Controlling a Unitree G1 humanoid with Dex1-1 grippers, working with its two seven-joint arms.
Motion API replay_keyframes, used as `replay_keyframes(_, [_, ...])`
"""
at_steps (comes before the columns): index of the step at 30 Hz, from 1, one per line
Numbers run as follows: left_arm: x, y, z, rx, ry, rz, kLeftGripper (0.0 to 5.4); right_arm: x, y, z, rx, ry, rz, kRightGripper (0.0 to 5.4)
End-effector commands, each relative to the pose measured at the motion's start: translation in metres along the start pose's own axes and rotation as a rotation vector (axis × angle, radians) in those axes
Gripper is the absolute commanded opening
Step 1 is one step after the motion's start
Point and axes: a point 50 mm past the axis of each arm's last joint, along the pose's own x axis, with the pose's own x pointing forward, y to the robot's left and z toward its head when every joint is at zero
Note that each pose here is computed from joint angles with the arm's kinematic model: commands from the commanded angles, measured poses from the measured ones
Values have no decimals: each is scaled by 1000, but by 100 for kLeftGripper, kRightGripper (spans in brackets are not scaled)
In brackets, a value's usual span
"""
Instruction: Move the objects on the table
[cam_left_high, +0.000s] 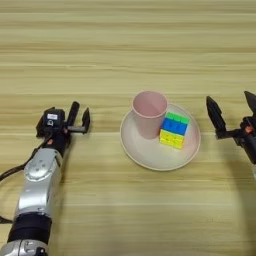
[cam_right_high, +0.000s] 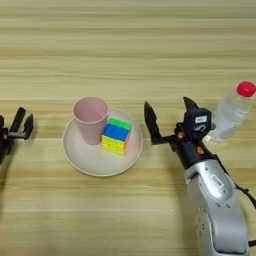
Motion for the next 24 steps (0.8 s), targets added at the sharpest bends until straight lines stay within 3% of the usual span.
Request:
replay_keyframes(1, [-2,9,-10,16,69,32,540,4,5,3,15,-16,10,536])
replay_keyframes(9, [-6,15,-20,29,135,50,540,7,9,5,19,-31,22,536])
replay_keyframes(17, [-8,21,-22,97,156,78,540,8,9,5,22,-31,26,536])
replay_keyframes(24, [-9,22,-22,114,162,82,540,8,10,5,27,-32,26,536])
